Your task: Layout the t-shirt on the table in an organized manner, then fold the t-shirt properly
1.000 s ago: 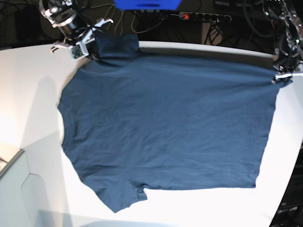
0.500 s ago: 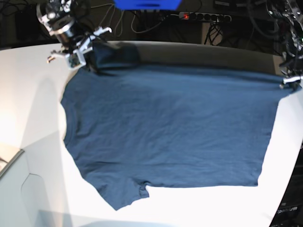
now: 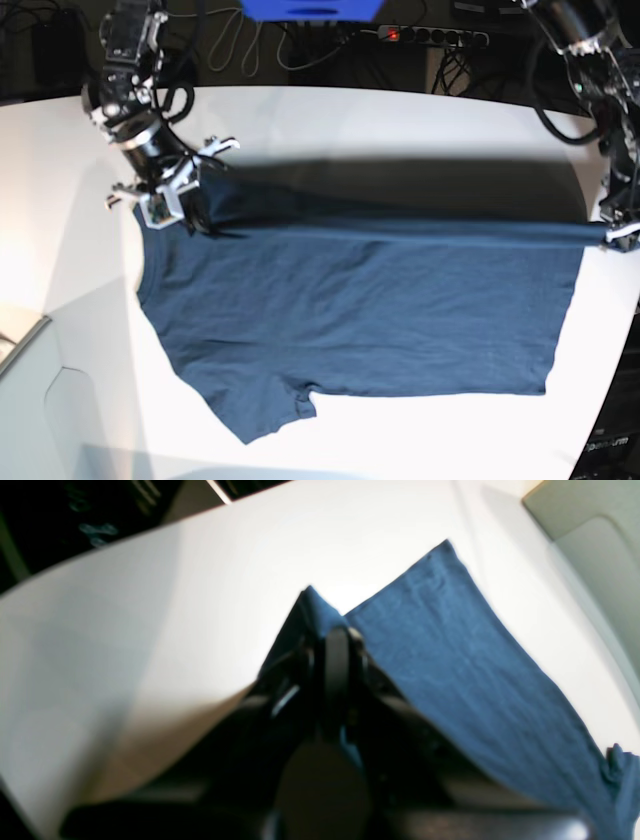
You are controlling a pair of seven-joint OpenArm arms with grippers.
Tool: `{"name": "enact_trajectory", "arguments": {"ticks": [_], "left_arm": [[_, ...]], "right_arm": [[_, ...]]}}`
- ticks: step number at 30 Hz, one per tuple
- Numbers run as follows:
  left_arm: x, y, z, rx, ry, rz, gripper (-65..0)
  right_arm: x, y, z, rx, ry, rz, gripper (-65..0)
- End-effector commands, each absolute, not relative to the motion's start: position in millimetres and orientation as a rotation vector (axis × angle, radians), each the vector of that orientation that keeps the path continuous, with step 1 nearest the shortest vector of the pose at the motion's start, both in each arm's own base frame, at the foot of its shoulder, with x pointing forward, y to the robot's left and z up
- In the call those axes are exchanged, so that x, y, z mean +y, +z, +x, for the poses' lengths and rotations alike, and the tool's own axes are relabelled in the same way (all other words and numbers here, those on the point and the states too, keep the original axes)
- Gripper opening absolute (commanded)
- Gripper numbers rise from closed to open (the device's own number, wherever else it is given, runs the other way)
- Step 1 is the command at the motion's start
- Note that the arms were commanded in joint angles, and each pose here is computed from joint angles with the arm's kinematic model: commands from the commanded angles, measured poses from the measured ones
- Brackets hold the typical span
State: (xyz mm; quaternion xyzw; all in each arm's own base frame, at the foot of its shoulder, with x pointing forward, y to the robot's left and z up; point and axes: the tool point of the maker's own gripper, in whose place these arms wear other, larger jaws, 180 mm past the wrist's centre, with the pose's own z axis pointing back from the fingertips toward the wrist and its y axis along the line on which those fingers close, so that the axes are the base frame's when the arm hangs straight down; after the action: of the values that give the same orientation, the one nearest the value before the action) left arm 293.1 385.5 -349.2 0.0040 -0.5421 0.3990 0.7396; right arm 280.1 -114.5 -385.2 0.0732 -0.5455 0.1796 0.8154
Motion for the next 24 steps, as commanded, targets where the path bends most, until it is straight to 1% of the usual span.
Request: {"name": "enact_trajectory", "arguments": {"ticks": [1, 12, 17, 24], "left_arm": [[398.7, -329.4, 301.1, -1.254, 0.863, 0.033, -64.9], [402.7, -348.7, 330.7, -1.214, 0.942, -0.029, -64.9], [405.5, -349.9, 345.5, -1.209, 0.967, -0.053, -64.9], [384.2, -352.7, 377.3, -1.172, 0.852, -0.08, -64.9]], "right_arm": [[-113.7, -374.3, 292.4, -1.212, 0.38, 0.167, -65.0], [-125.8, -392.5, 332.6, -1.184, 0.385, 0.186, -65.0], [-129.2, -391.7, 347.6, -1.191, 0.376, 0.189, -65.0], [-129.5, -379.7, 362.3, -1.218, 0.389, 0.181, -65.0]]}}
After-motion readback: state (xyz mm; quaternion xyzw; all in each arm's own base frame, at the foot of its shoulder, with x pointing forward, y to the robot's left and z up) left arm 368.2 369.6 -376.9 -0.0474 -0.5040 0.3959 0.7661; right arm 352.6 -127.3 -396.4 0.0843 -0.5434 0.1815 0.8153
